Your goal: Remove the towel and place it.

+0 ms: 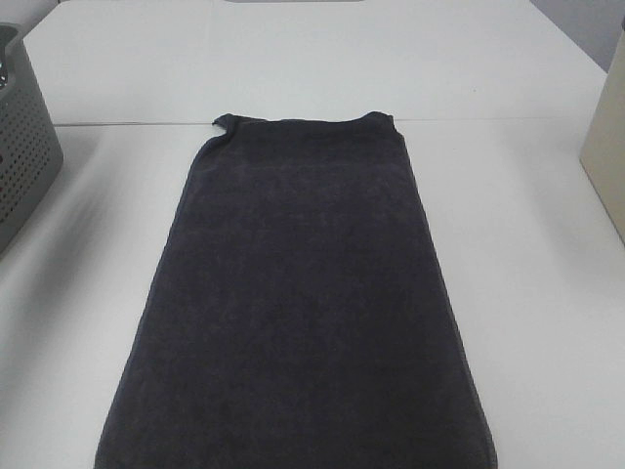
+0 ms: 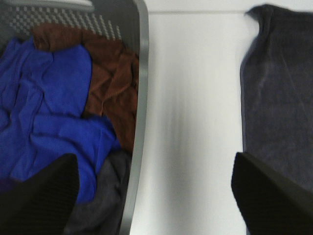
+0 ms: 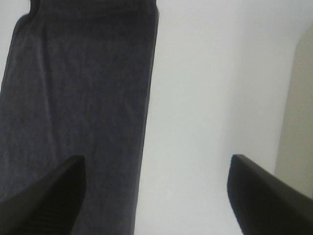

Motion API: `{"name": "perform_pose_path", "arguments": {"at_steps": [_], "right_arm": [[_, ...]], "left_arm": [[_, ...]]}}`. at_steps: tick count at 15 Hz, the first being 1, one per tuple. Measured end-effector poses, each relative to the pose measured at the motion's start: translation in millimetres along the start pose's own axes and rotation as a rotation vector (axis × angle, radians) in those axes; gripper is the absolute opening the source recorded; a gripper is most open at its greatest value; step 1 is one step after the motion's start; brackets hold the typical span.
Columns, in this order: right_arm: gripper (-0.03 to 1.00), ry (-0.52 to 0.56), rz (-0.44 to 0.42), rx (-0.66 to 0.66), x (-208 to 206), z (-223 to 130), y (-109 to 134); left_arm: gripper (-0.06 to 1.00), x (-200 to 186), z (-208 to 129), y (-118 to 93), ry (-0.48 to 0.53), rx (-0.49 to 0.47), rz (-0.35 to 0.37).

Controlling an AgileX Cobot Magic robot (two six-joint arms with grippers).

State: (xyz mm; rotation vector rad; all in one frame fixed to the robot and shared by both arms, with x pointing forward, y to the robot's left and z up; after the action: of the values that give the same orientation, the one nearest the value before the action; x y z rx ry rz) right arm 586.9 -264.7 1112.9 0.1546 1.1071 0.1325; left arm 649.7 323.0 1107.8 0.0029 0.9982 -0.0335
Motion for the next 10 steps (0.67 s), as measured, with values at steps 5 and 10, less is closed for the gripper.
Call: {"name": "perform_pose_path", "arguments": {"at_steps": [5, 10], "right_arm": [[0.76, -0.079, 0.006, -0.015, -69, -162, 1], [0.76, -0.312, 0.016, -0.060, -97, -256, -3]], "left_arm": [[0.80, -107, -136, -10, -0.079, -0.004, 0.067], [0.80, -154, -233, -19, -0.251, 0.003, 0.091]]}}
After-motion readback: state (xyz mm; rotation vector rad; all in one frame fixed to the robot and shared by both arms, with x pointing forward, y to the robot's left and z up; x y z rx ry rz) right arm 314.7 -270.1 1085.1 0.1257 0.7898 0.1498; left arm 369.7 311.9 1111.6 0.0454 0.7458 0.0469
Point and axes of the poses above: a point on each arm's last joint axis where the gripper is mounted, x pointing out along that axis toward the gripper, y along the wrist's bending axis when the last joint is at zero, z = x × y, the point moved 7 cm from there along x, pointing out along that axis toward the gripper, and after that the axes turned 4 degrees about x, right-handed, at the moved point
